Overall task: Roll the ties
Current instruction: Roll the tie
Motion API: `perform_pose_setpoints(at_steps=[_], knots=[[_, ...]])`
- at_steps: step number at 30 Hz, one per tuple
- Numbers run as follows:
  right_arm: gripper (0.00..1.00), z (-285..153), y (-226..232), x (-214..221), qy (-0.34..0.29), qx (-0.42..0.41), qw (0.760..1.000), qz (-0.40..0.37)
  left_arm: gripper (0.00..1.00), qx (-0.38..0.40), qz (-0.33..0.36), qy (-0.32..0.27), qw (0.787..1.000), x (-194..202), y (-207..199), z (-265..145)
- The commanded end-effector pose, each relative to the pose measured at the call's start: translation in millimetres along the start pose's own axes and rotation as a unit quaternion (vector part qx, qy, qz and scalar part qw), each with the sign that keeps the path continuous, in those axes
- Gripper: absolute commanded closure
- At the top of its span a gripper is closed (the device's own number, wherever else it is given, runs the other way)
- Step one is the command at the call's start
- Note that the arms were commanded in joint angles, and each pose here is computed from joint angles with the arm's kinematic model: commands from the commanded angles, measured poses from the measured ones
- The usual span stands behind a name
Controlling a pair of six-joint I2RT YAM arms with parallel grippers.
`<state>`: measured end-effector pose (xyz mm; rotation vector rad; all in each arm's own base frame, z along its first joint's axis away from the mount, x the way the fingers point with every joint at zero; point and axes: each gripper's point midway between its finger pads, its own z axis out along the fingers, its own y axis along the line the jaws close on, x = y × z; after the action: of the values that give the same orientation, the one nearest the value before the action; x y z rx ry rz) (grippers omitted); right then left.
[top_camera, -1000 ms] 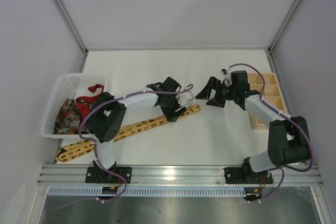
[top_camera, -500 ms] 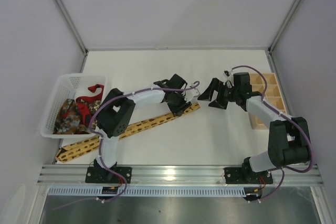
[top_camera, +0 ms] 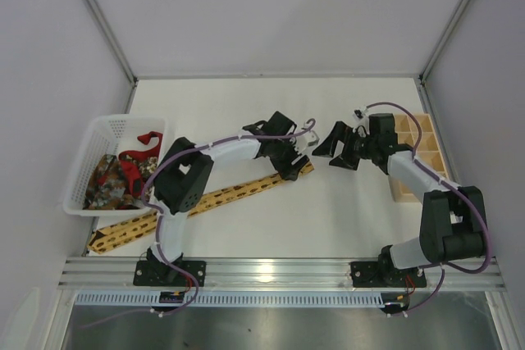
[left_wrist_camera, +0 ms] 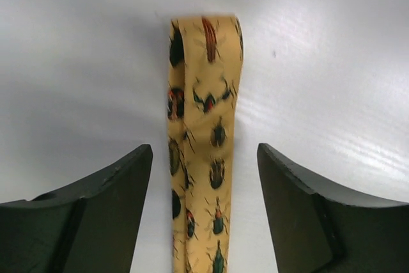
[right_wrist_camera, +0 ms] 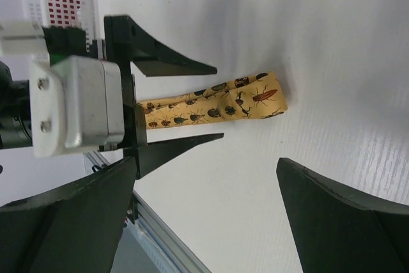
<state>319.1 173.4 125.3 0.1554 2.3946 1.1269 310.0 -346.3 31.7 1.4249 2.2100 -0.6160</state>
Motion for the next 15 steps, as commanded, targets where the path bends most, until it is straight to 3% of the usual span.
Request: perform_pose_setpoints(at_steps=[1,15], knots=[[0.0,-11,4,-1,-0.011,-0.005,1.0,-0.017,0.27,0.013,0.008,-0.056,0.998,-43,3,10],[0.0,-18,-11,-6,-0.021,0.001,1.0,-0.004,0.28,0.037,0.018,-0.04,0.998,-41,-5,28]])
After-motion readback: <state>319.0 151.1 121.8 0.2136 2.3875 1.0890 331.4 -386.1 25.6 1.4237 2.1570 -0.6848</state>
